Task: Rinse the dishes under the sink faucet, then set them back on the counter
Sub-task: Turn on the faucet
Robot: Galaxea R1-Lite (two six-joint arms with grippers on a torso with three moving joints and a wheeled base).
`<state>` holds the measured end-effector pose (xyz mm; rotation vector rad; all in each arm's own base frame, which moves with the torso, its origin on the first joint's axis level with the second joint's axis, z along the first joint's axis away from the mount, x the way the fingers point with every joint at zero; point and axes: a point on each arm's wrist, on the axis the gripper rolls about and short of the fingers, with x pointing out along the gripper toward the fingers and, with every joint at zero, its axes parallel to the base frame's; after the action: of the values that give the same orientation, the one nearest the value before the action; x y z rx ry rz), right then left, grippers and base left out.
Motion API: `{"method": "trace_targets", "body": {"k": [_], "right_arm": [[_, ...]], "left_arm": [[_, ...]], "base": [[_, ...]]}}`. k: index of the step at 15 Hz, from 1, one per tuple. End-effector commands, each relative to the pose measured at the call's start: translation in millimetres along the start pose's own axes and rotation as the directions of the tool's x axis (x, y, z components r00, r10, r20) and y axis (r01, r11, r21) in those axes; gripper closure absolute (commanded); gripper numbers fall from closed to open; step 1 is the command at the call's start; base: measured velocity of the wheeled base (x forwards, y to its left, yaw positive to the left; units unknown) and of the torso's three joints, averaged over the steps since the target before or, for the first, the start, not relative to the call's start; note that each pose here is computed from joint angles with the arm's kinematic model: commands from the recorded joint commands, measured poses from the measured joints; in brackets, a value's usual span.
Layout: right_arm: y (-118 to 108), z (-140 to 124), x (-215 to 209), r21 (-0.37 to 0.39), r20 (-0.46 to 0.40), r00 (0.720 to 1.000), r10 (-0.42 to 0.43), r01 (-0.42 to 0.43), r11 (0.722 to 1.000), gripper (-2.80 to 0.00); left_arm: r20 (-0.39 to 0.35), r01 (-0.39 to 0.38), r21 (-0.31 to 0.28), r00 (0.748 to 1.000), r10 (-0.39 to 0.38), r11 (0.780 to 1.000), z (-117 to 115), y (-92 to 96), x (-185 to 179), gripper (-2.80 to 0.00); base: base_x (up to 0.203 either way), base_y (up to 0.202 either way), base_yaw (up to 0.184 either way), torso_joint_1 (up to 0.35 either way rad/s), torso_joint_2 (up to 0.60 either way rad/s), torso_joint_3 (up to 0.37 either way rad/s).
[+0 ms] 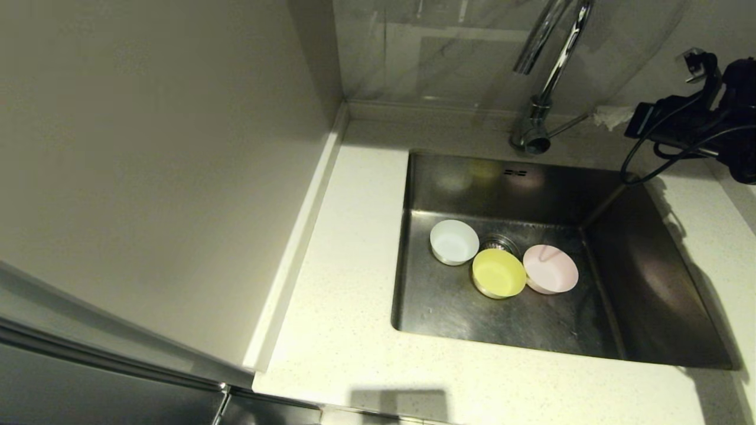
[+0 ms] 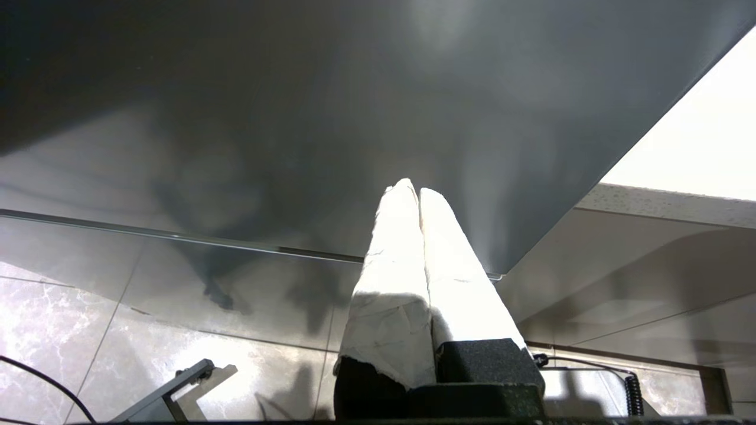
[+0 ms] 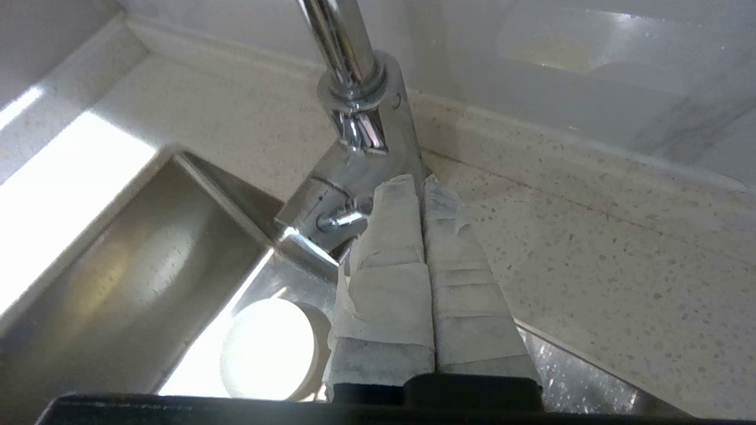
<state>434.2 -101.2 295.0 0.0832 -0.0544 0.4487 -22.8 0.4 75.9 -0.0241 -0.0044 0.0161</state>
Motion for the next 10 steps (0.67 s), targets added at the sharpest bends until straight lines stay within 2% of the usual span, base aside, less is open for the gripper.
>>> {"method": "trace_targets", "body": {"k": [1,10], "right_arm": [[2.5,3.5,0.5,0.0,0.01,1.0,0.009,-0.009,1.0,0.0],[11.3,1.7,17.6,-0.011,0.026,0.999,0.046,-0.045,0.999,0.0]], "left_arm": [[0.002,-0.001,-0.001,1.0,0.001,1.0,0.0,0.0,-0.1,0.0],[0.002,-0.001,-0.001,1.0,0.001,1.0,0.0,0.0,-0.1,0.0]], "base": [[0.0,0.0,0.0,0.0,0.0,0.0],[0.0,0.0,0.0,0.0,0.0,0.0]]}}
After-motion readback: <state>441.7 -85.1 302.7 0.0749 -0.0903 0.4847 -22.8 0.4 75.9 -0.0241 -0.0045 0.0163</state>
